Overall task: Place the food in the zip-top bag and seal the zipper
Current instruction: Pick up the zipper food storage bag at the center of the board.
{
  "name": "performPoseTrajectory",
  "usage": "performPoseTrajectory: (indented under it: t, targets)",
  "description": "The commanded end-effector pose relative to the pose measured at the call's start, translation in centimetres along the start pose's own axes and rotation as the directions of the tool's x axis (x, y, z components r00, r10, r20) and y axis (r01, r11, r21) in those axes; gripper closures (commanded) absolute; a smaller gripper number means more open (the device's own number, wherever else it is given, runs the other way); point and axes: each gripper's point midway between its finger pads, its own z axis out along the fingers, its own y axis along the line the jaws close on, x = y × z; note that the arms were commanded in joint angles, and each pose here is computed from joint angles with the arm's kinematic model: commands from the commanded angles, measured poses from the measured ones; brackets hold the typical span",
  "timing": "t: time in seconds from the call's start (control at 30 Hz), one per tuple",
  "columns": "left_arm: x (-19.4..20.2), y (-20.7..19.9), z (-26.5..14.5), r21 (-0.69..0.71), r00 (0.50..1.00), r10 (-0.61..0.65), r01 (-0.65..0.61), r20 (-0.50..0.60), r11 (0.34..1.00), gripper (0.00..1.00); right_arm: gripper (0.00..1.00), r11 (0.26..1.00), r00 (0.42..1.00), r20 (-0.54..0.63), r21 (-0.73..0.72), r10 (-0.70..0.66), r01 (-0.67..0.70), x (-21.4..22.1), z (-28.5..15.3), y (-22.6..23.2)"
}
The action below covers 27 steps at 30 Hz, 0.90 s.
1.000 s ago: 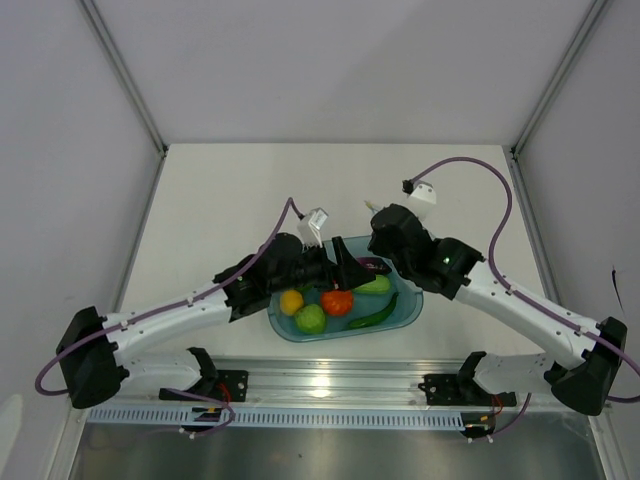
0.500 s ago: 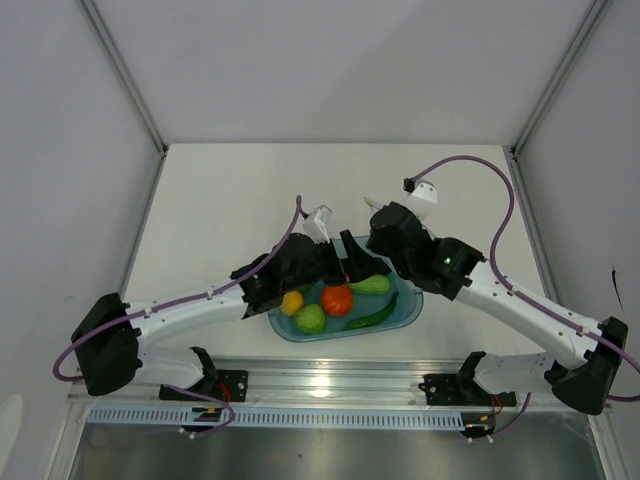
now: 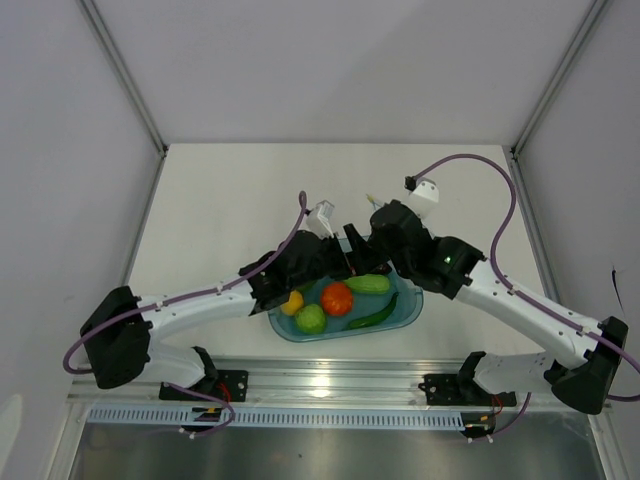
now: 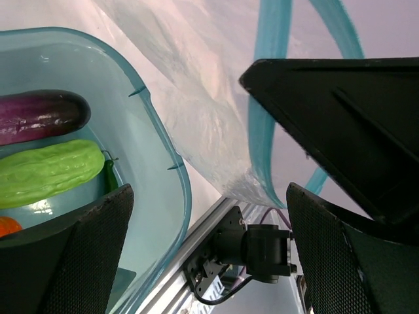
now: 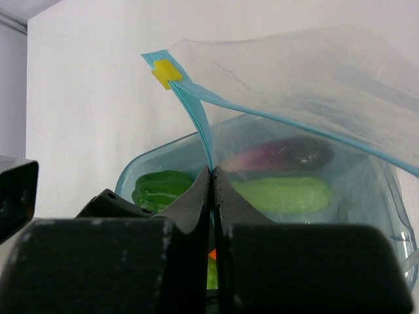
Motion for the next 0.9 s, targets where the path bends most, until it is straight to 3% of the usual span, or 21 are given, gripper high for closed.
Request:
performPoseTrajectory:
  t: [0.0, 0.1, 0.3, 0.37, 0.43, 0.5, 0.63, 0.7, 0.87]
  targets:
    - [-1.4, -2.5, 0.9, 0.038, 0.999, -0.034, 0.033, 0.029, 0.999, 0.0, 1.0, 1.0, 0.999, 0.034, -0.017, 0.025, -0.025, -1.2, -0.3, 1.2]
    - [-0.8, -1.8, 1.6, 0.019, 0.999, -0.047, 0.047, 0.005, 0.999, 0.03, 1.0, 0.999, 0.999, 0.026, -0.027, 0.023, -0.023, -0.9, -0.4, 1.5]
    - [-0.7, -0.9, 2.2, 0.022, 0.997, -0.082, 0.082, 0.007, 0.996, 0.37, 1.0, 0.999, 1.0, 0.023, -0.039, 0.02, -0.019, -0.9, -0.7, 1.6]
    - [-0.6, -0.7, 2.1, 0.021, 0.997, -0.082, 0.082, -0.002, 0.996, 0.54, 1.0, 0.999, 1.0, 0.02, -0.044, 0.014, -0.013, -0.9, -0.8, 1.7]
    - [-0.3, -0.5, 2.0, 0.026, 0.996, -0.085, 0.085, -0.018, 0.996, 0.63, 1.0, 0.999, 1.0, 0.016, -0.043, 0.009, -0.008, -0.7, -0.8, 1.6]
    - [-0.4, -0.4, 1.9, 0.028, 0.996, -0.084, 0.085, -0.019, 0.996, 0.65, 1.0, 0.999, 1.0, 0.011, -0.036, 0.006, -0.005, -0.5, -0.7, 1.3]
    - [-0.1, -0.3, 1.7, 0.041, 0.996, -0.076, 0.077, -0.037, 0.996, 0.86, 1.0, 0.999, 1.0, -0.002, -0.039, -0.007, 0.007, 0.0, -0.8, 1.2]
    - [0.3, -0.4, 1.6, 0.055, 0.996, -0.061, 0.065, -0.06, 0.996, 0.99, 0.93, 0.999, 1.0, -0.005, -0.036, -0.028, 0.028, 0.1, -0.9, 1.0]
    - [1.0, 0.5, 1.2, 0.048, 0.994, -0.044, 0.048, -0.098, 0.998, 0.99, 0.6, 0.99, 0.991, -0.031, -0.049, -0.132, 0.13, 0.0, -1.7, 0.7]
